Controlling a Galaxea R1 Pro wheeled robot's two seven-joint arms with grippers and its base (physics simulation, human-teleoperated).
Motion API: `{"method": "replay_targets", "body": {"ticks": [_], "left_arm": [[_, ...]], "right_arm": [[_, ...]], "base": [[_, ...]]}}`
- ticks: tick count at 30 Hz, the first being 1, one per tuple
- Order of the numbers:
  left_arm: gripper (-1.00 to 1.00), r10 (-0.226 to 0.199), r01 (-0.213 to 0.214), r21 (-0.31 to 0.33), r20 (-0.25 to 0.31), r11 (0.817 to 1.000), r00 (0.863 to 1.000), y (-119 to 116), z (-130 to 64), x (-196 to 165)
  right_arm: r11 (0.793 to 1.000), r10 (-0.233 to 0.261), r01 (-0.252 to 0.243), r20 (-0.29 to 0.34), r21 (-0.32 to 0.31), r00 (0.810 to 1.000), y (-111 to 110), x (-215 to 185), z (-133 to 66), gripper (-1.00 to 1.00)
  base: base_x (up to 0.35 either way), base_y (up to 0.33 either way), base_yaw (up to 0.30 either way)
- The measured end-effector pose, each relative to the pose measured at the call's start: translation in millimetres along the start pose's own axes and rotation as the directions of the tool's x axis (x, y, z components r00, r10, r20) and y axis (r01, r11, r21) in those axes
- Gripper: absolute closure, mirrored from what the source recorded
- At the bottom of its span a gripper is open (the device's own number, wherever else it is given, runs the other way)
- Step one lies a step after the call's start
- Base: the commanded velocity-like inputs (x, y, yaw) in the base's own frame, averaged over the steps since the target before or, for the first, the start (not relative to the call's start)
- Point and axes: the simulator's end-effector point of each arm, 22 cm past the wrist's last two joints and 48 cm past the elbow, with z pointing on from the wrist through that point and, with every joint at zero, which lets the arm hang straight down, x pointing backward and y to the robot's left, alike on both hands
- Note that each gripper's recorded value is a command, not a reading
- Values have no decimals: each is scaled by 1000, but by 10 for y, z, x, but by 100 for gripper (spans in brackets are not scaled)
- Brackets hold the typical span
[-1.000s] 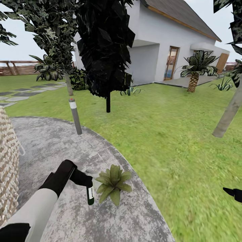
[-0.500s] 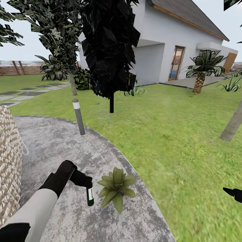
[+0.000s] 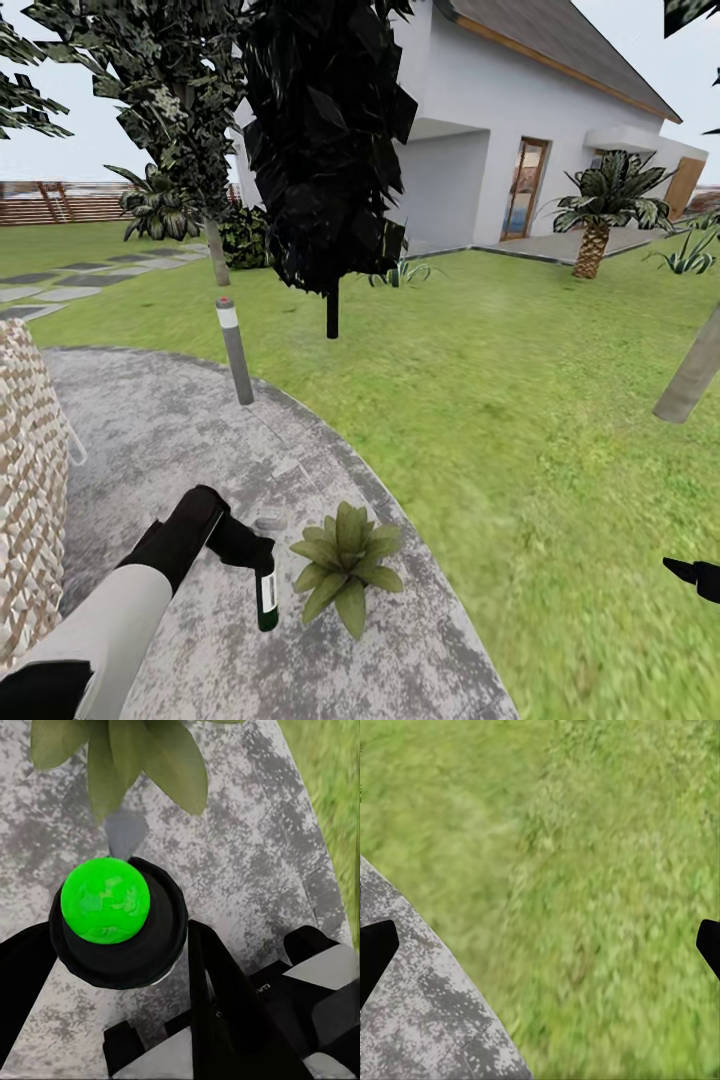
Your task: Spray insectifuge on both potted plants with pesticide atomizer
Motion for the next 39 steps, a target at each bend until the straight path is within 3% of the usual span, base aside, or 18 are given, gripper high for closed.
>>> {"method": "replay_targets", "body": {"ticks": [14,28,39], "left_arm": [[100,-52,56,31,-110,998,993,-83,27,320],[100,-66,72,39,-148,997,987,-76,141,440],[100,-91,104,53,-207,993,974,-78,288,661]], "right_arm": [[1000,-5,5,-10,-2,1000,49,-187,-138,-100],[1000,-7,7,-30,6,1000,33,-128,-89,-100],[1000,-9,10,-44,12,999,20,-72,-48,-100]], "base": [[0,0,0],[2,0,0],[254,0,0]]}}
